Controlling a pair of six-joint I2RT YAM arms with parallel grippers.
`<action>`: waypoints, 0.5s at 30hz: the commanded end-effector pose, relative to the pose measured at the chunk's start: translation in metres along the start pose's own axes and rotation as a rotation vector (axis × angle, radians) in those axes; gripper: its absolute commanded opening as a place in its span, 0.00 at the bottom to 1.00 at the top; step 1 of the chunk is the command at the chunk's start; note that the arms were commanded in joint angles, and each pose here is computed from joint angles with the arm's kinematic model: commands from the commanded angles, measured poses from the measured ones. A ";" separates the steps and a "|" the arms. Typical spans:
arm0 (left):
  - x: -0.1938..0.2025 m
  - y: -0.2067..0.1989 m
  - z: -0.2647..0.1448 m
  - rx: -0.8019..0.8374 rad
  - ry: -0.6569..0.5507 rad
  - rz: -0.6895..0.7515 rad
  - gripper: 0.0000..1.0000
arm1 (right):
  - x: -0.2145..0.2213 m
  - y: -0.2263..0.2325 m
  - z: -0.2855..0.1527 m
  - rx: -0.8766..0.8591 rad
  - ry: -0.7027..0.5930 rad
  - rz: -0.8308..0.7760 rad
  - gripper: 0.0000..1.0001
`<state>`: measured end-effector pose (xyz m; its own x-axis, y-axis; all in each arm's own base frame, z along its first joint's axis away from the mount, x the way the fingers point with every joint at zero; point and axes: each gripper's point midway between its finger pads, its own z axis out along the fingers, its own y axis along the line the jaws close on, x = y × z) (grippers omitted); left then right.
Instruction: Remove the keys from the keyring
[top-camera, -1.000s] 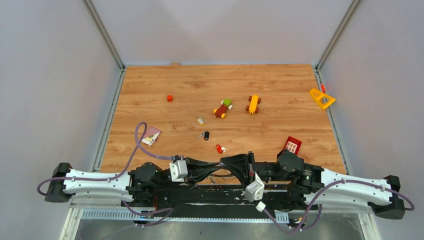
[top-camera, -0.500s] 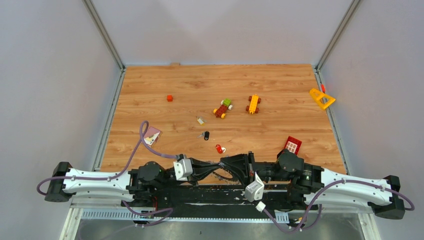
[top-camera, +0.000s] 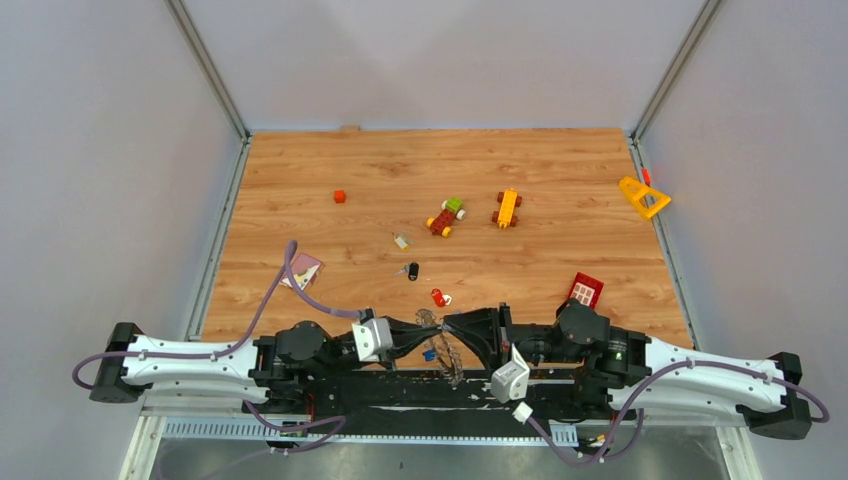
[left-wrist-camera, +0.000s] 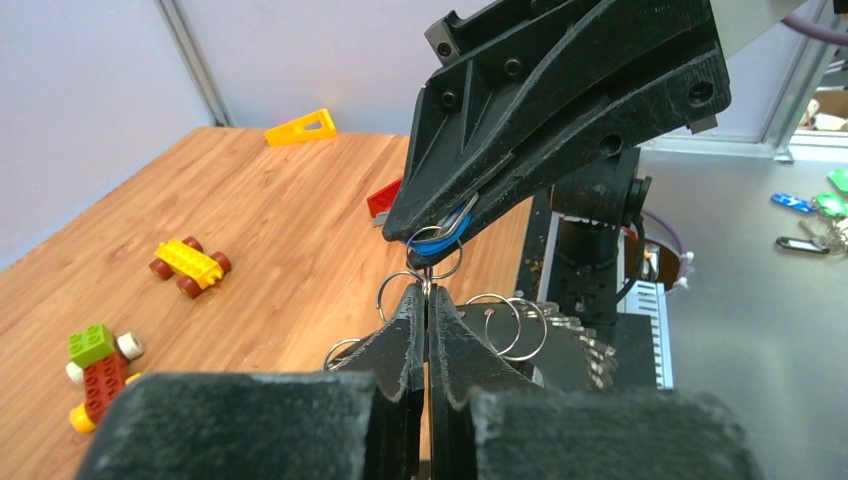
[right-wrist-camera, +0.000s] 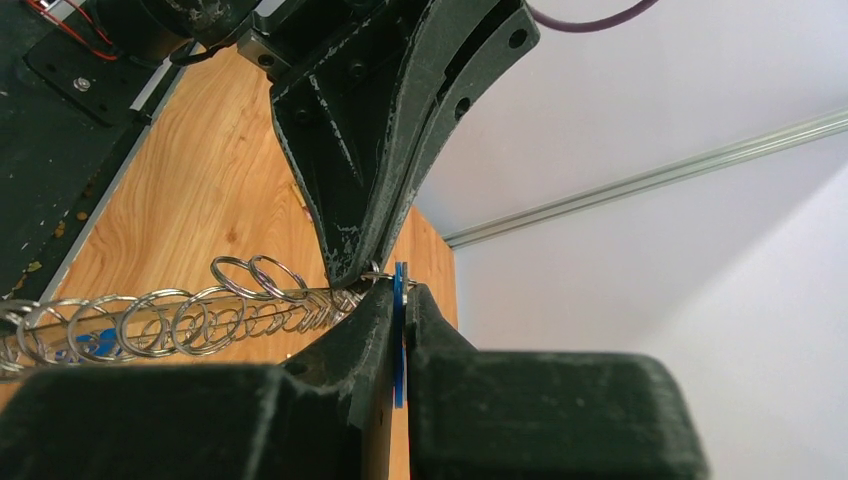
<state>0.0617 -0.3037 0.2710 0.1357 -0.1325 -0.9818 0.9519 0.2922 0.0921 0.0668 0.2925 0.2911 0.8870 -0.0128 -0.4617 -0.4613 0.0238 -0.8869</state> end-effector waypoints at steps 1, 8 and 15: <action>-0.009 0.014 0.001 -0.055 0.019 0.060 0.00 | -0.019 -0.035 -0.010 0.100 -0.040 0.027 0.00; -0.013 0.023 -0.006 -0.097 -0.032 0.081 0.00 | -0.010 -0.024 -0.015 0.081 0.006 0.119 0.00; -0.019 0.020 -0.011 -0.074 -0.072 0.105 0.00 | 0.000 -0.013 -0.013 0.058 0.050 0.214 0.00</action>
<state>0.0676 -0.2927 0.2762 0.2095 -0.1270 -0.9695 0.9320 0.3258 0.1587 0.0719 0.2822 0.2741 0.8087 -0.0844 -0.5821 -0.5830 0.0167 -0.8123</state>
